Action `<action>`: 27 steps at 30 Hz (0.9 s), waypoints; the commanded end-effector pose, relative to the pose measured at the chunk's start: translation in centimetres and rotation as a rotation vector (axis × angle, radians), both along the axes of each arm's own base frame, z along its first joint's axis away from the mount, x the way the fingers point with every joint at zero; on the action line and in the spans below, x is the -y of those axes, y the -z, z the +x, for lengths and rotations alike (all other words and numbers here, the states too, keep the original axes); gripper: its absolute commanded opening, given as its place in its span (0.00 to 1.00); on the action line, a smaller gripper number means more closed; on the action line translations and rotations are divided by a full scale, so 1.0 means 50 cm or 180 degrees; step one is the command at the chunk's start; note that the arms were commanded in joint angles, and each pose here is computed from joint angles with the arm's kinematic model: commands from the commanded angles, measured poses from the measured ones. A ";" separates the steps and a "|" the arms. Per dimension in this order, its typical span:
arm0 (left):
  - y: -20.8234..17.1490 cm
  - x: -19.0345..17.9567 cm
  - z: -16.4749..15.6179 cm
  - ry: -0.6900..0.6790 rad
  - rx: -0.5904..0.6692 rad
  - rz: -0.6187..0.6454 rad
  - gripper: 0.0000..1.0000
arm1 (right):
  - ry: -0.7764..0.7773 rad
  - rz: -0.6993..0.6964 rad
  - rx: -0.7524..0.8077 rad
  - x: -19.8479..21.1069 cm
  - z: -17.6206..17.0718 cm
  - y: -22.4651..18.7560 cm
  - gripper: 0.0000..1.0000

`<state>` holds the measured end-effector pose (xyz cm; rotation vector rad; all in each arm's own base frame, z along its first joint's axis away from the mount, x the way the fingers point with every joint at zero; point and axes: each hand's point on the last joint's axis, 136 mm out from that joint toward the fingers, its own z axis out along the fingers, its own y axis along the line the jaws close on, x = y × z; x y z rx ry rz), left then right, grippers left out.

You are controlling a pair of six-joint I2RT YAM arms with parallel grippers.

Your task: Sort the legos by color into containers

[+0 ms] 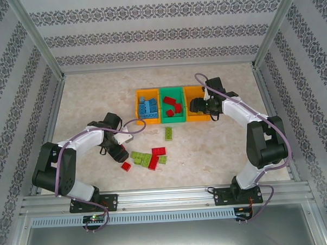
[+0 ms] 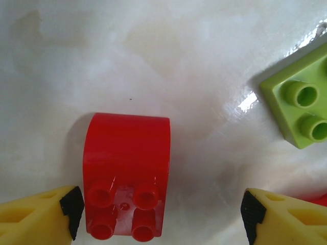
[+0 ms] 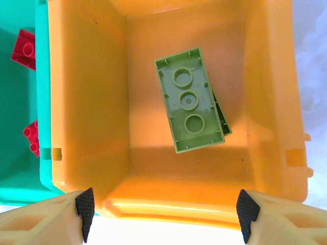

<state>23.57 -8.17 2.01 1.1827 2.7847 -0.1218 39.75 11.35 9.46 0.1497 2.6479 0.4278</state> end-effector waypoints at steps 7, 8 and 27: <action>0.009 -0.013 0.024 0.0084 0.0049 0.0123 0.78 | -0.0017 -0.0007 0.0018 0.010 -0.009 -0.016 0.77; 0.013 -0.018 0.027 0.0080 0.0041 0.0175 0.76 | -0.0012 -0.0013 0.0017 0.011 -0.009 -0.016 0.77; 0.005 -0.005 0.050 -0.0014 0.0062 0.0107 0.35 | 0.0083 -0.0033 -0.0020 0.024 -0.031 -0.013 0.77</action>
